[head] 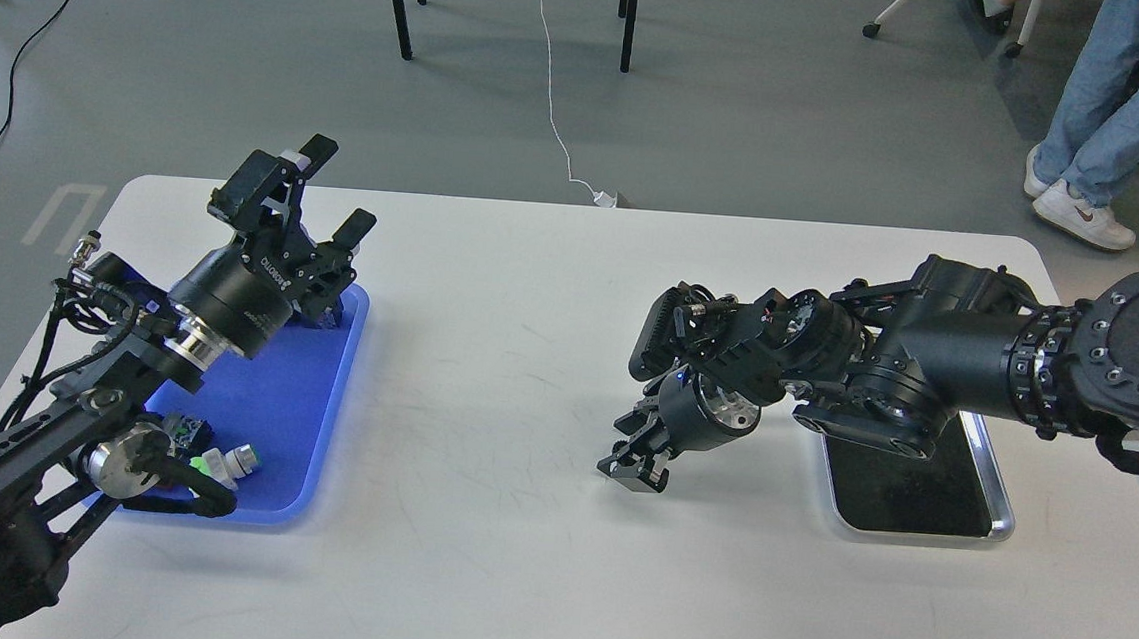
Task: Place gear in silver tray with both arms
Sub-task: 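Reach the right gripper to the second gear and grasp it, then carry the gear into the silver tray and open the right gripper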
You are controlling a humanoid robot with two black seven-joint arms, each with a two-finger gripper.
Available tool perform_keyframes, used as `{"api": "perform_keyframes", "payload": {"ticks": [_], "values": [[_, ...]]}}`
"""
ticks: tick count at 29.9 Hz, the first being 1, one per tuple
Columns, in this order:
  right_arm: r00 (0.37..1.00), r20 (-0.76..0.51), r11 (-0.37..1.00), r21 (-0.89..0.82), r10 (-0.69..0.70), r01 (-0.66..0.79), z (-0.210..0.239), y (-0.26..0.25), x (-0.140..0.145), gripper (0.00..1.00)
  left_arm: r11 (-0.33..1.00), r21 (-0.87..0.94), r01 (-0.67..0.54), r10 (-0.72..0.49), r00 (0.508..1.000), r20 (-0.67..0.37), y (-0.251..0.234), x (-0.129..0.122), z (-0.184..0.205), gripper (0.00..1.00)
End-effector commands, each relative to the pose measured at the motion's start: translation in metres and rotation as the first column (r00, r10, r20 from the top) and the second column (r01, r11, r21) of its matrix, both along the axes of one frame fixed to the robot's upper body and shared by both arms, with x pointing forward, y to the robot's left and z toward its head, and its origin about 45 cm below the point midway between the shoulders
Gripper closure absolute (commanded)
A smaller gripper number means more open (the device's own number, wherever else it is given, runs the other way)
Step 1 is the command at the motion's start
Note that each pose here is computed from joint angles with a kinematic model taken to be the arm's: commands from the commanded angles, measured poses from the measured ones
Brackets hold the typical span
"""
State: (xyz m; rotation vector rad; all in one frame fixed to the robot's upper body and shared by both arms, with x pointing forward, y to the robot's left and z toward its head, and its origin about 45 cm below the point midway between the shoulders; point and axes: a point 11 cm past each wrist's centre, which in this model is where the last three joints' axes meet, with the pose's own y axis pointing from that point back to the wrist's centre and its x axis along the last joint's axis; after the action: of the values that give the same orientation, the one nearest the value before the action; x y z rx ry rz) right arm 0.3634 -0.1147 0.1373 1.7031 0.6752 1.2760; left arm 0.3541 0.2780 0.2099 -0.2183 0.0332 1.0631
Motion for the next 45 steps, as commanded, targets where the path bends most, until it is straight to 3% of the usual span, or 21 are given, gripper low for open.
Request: {"api": "perform_keyframes", "payload": {"ticks": [1,8,16,23,33,41,45], "values": [[1.000,0.000,1.000,-0.005,-0.007,0.007,0.000,-0.003,0.001,0.70,1.000,0.000,0.001,-0.001,1.000,0.003,0.000,0.000,0.001,0.02],[1.000,0.003,1.000,-0.006,-0.017,0.017,0.001,-0.008,0.003,0.83,1.000,-0.002,0.006,-0.006,1.000,0.006,-0.002,0.000,0.002,0.02],[0.996,0.040,0.997,0.000,-0.083,0.083,0.017,-0.033,0.021,0.83,1.000,-0.002,0.005,-0.005,1.000,0.007,-0.002,0.000,0.003,0.02],[0.974,0.068,0.976,0.030,-0.216,0.214,0.055,-0.096,0.034,0.83,1.000,-0.009,0.008,-0.008,1.000,0.007,-0.004,0.000,0.002,0.02],[0.905,0.078,0.907,-0.032,-0.417,0.420,0.071,-0.233,0.002,0.82,1.000,-0.016,0.015,-0.014,1.000,0.006,-0.009,-0.001,0.001,0.02],[0.861,0.003,0.857,-0.097,-0.509,0.507,0.035,-0.277,-0.037,0.81,1.000,-0.022,0.017,-0.017,1.000,0.006,-0.011,-0.001,0.000,0.02],[0.850,0.019,0.842,-0.120,-0.527,0.525,0.028,-0.289,-0.036,0.81,1.000,-0.023,0.018,-0.018,1.000,0.006,-0.012,-0.001,0.000,0.02]]}}
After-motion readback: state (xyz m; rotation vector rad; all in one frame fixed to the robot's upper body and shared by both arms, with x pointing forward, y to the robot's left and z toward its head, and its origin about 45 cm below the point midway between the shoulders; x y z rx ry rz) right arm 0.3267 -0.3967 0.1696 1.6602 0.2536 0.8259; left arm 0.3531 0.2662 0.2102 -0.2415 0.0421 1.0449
